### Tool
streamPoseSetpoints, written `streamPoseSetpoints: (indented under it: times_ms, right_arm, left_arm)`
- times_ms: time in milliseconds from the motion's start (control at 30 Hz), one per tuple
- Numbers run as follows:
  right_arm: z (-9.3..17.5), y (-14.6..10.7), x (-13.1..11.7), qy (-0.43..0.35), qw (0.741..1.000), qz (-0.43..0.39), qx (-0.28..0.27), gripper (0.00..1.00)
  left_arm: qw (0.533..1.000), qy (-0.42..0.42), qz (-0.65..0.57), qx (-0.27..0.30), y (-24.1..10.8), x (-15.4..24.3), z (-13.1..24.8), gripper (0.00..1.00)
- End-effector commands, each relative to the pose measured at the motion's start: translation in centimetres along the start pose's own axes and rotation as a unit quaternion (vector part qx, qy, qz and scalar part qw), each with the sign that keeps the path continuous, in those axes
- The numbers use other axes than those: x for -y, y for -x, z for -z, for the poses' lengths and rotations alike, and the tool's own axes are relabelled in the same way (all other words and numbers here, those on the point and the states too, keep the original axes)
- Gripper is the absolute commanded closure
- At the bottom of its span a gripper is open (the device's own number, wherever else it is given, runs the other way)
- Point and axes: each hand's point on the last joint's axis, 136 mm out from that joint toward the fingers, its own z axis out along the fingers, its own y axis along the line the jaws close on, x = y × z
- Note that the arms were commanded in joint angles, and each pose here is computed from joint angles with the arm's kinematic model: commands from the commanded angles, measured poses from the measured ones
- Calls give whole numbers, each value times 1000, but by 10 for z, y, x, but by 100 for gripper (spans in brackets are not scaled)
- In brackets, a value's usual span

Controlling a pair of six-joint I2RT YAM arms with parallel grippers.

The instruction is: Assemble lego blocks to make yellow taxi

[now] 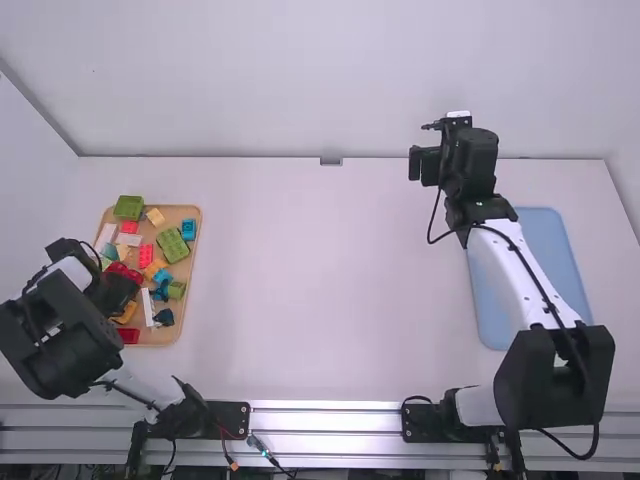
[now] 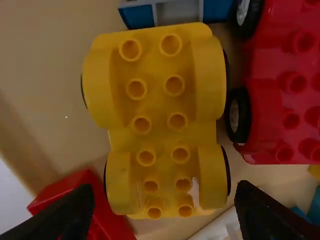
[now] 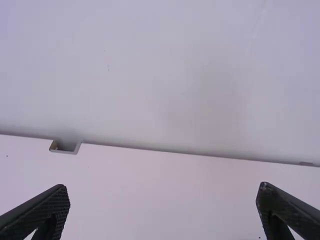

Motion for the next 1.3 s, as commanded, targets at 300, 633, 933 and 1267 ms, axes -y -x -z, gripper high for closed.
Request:
streamPoseSetpoints:
  times_ms: [300, 633, 933, 1267]
  right_arm:
    - [0, 17, -1, 2, 1000, -2, 17, 1]
    - [0, 17, -1, 2, 1000, -3, 17, 1]
    - [0, 17, -1, 2, 1000, -2, 17, 1]
    - [0, 14, -2, 3, 1000, -2, 12, 1]
  left_arm:
    - [1000, 11, -21, 14, -7, -7, -18, 29]
    - [999, 4, -40, 35, -6, -6, -26, 36]
    - [998, 1, -39, 46, 0, -4, -25, 45]
    - [997, 52, -28, 59, 24, 9, 16, 64]
